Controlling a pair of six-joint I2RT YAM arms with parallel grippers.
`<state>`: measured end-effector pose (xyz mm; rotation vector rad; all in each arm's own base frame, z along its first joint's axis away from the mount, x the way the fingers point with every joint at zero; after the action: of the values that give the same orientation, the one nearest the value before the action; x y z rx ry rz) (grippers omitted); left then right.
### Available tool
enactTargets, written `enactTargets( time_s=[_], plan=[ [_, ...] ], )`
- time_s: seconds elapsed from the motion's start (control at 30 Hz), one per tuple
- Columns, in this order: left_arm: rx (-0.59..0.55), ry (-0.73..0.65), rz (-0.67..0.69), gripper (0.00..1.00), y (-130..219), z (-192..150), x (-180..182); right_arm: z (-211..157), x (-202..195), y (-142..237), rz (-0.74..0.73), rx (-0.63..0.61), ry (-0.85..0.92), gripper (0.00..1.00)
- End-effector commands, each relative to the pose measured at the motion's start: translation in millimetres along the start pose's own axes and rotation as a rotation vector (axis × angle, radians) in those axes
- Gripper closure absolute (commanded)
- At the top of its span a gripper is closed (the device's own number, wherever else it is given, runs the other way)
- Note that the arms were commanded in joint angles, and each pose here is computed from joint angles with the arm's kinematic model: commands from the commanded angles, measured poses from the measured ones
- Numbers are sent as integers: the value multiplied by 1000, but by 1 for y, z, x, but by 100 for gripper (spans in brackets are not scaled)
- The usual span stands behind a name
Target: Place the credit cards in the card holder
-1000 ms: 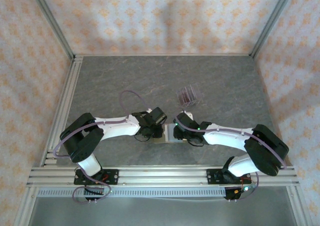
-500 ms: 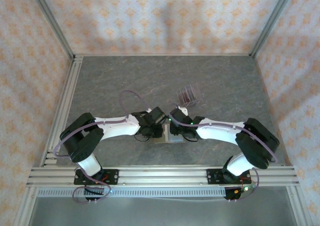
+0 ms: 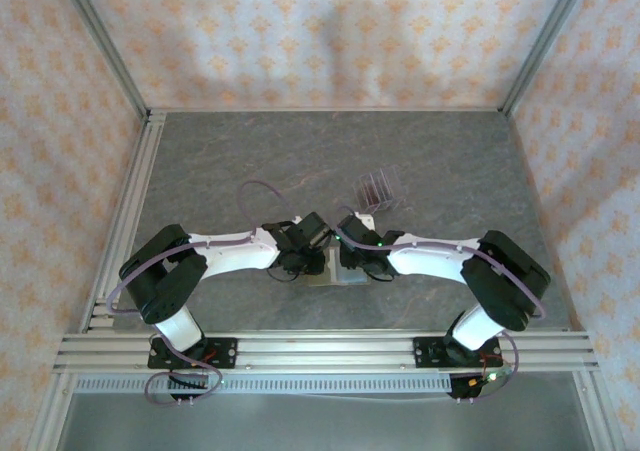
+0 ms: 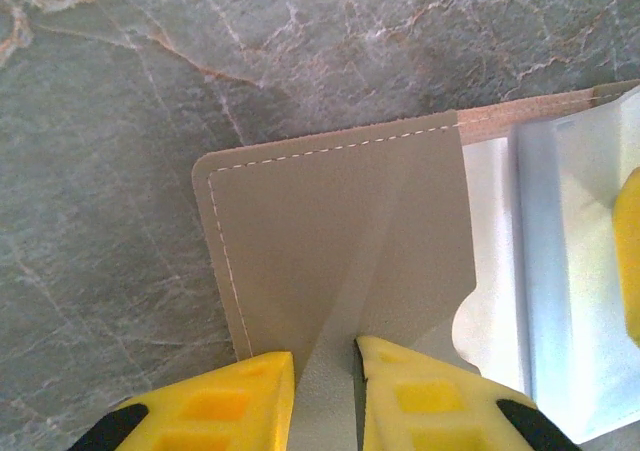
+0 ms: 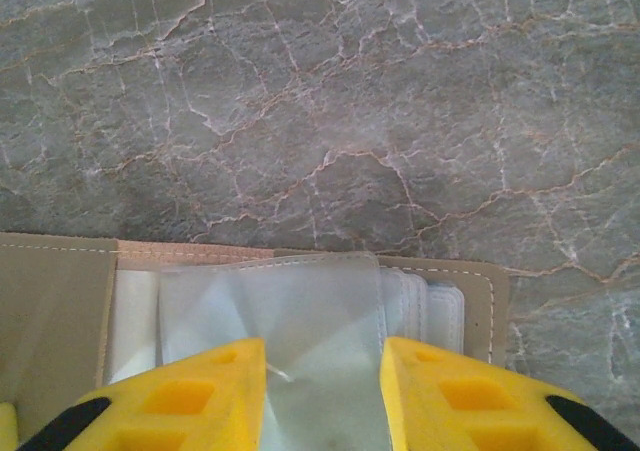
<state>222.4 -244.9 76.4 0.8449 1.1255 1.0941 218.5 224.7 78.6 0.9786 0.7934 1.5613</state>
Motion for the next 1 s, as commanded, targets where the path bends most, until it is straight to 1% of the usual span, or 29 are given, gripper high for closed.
enactTargets(
  time_s=[0.0, 0.2, 0.43, 0.73, 0.87, 0.97],
  plan=[
    [-12, -32, 13, 76, -5, -2, -3, -20, 0, -14, -62, 36, 58, 67],
    [-12, -32, 14, 76, -4, -2, -3, -29, 9, -16, -124, 35, 138, 70],
    [-12, -30, 12, 76, -3, -2, -3, -31, 17, -14, -115, 30, 161, 76],
    [-8, -28, 11, 76, -5, -3, -3, -21, 25, -1, -69, -4, 171, 90],
    [-7, -26, 8, 76, -6, -4, -2, -15, 30, 4, -57, -16, 175, 99],
    [-7, -26, 11, 76, -6, -5, -1, -10, 33, 11, -42, -27, 176, 100]
  ],
)
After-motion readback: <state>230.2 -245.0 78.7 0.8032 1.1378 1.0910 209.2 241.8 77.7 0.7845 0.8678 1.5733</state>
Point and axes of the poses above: each hand's point on the last joint's axis, 136 mm out from that joint toward the fingers, its own y axis back along the fingers, its own x axis along the line the jaws close on, z = x × y, the point moved 6 cm from there along y, back along the fingers, and after that the axes turned 1 degree about -y, right-handed, at the moved point
